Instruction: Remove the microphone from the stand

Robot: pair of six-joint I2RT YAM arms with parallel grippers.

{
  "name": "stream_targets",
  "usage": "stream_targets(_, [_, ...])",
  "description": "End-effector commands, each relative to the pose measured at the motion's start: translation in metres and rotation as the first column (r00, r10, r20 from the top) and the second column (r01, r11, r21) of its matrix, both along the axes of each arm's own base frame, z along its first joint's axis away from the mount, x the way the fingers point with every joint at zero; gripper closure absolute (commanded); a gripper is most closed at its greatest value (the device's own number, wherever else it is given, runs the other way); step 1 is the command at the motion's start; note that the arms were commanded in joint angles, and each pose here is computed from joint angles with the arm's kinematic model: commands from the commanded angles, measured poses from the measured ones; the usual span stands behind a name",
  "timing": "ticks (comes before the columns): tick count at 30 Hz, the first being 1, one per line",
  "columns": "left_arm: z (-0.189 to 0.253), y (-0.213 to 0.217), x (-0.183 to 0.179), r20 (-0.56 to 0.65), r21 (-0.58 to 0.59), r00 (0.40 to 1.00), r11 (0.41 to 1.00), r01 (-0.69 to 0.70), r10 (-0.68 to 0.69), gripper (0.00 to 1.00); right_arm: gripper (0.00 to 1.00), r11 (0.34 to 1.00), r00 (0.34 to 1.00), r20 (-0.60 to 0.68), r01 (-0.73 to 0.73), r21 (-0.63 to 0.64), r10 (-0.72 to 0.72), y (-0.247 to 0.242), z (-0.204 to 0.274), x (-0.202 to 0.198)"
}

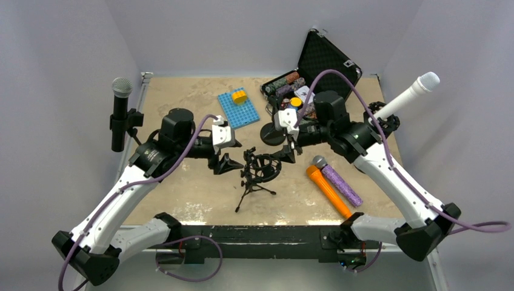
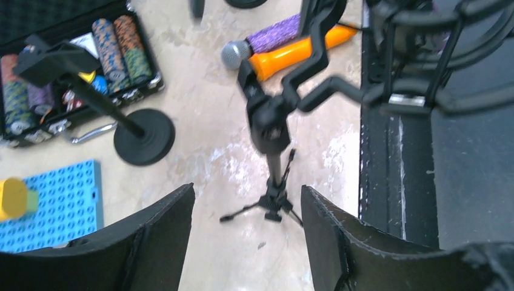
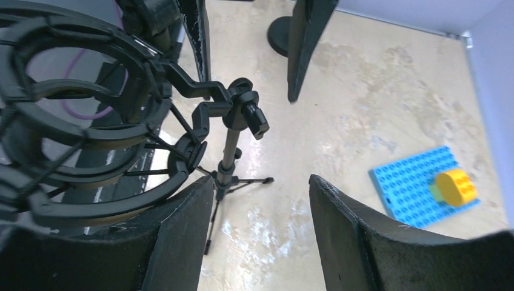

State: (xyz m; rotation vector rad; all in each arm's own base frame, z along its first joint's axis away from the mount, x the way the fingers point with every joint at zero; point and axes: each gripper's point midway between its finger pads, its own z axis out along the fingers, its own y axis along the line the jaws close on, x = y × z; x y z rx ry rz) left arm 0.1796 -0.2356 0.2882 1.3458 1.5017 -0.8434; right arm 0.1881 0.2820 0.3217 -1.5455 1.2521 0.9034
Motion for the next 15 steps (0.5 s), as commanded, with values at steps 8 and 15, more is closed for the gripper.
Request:
stream_targets(8, [-0.058,0.026,-0.014,0.061,0.106,0.998,0.994,-0.023,0.017,0.4,0.36,0.941,0.957,0.094,0.287,-0.181,-0.274,-0.074,-0.015,-0.012])
stream_targets(15, [-0.08,0.0,-0.006,0.115,0.091,0.978,0.982,0.163,-0.173,0.56,0.35,0.987,0.975,0.171,0.15,-0.05,-0.139,-0.081,0.046,-0.061])
